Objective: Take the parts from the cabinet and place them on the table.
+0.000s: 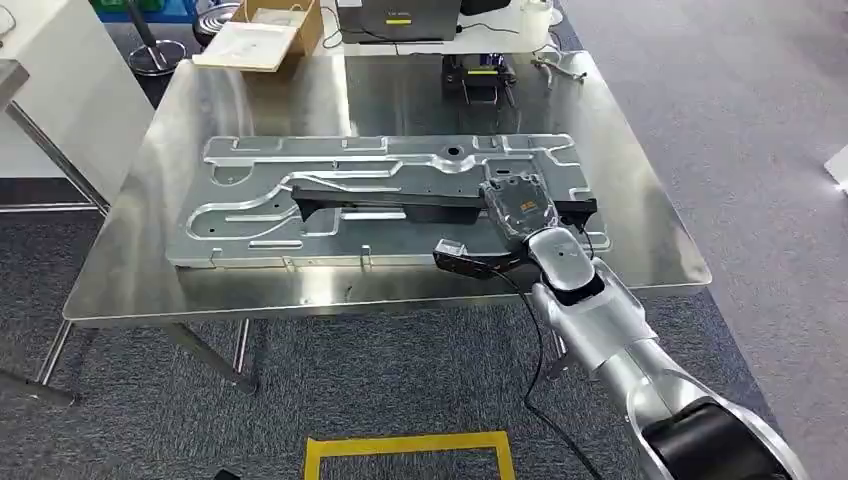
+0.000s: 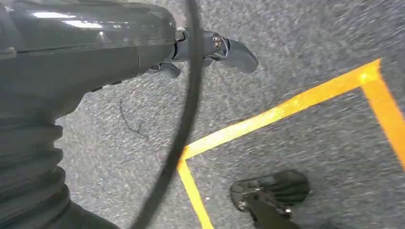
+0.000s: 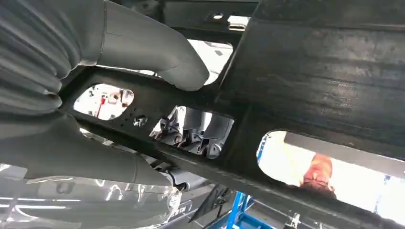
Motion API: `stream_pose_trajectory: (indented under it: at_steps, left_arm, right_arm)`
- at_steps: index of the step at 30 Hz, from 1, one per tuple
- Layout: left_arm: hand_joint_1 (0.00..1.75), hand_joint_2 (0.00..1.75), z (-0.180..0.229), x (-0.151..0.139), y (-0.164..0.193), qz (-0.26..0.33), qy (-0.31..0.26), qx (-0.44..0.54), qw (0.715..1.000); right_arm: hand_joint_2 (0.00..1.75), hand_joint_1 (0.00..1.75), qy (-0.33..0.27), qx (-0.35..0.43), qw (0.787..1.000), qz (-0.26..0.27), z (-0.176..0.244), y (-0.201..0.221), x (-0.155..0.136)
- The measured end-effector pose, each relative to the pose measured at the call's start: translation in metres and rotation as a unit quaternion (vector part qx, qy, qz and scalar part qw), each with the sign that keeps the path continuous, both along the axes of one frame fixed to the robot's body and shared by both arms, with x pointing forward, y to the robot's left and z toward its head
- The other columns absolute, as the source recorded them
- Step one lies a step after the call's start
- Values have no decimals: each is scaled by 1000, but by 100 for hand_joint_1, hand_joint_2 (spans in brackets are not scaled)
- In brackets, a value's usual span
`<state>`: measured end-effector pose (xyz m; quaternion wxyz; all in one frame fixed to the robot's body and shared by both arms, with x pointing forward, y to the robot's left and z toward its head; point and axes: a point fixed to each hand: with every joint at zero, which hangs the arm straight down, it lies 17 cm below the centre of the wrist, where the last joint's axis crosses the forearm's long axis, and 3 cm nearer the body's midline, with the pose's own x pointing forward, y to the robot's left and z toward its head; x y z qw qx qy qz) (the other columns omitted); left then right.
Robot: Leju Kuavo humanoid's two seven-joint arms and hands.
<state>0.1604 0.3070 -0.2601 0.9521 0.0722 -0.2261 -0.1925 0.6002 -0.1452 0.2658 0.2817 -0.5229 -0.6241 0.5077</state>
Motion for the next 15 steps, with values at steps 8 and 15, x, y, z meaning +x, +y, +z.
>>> stream_pose_trajectory:
  at_steps: [8, 15]
  left_arm:
    - [0, 175, 1, 5, -2, 0, -4, -2, 1000]
    - [0, 175, 0, -1, 2, 1, 2, 1, 1000]
  right_arm:
    - [175, 175, 2, -2, 1000, -2, -2, -2, 2]
    - [175, 175, 14, -6, 1000, -4, -14, -3, 2]
